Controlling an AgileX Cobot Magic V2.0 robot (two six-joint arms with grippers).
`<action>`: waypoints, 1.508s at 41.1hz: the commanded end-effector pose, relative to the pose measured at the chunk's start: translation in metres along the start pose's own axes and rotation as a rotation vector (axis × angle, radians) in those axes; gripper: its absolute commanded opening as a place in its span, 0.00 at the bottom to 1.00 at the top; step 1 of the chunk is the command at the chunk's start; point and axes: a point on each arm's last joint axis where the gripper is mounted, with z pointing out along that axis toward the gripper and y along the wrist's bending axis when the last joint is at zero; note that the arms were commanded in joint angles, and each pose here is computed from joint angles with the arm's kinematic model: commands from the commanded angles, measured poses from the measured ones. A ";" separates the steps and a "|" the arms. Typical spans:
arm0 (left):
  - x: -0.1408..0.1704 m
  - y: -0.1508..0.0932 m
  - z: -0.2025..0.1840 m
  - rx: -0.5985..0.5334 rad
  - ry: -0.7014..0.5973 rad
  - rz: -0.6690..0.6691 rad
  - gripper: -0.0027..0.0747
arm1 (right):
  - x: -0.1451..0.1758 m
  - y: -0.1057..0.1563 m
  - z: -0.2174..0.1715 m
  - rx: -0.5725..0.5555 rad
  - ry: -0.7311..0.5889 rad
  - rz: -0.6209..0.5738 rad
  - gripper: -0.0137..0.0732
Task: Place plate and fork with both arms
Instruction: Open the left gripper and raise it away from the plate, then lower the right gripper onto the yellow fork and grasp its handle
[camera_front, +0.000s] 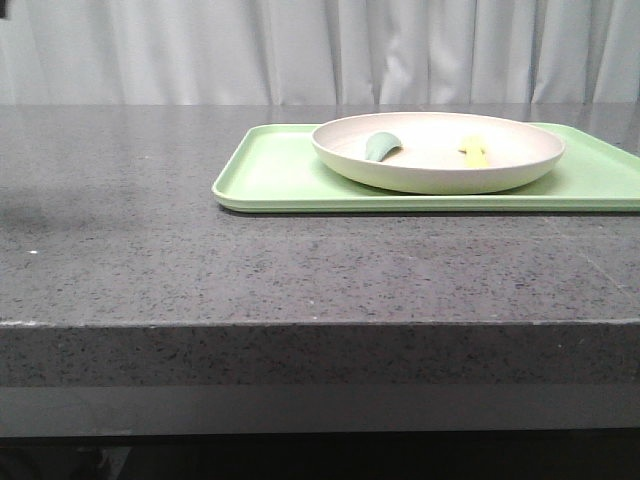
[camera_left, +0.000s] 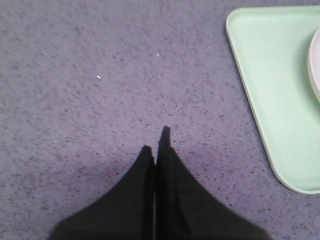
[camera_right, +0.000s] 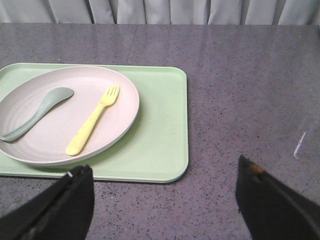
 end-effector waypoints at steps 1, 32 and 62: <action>0.003 0.004 -0.043 -0.010 -0.278 0.022 0.01 | -0.017 0.001 -0.004 -0.009 -0.098 -0.006 0.85; 0.129 0.012 -0.125 0.022 -0.727 0.036 0.01 | -0.042 0.014 0.076 -0.059 0.141 0.102 0.85; 0.130 0.012 -0.124 0.022 -0.725 0.036 0.01 | -0.062 0.108 0.260 -0.136 0.634 0.111 0.80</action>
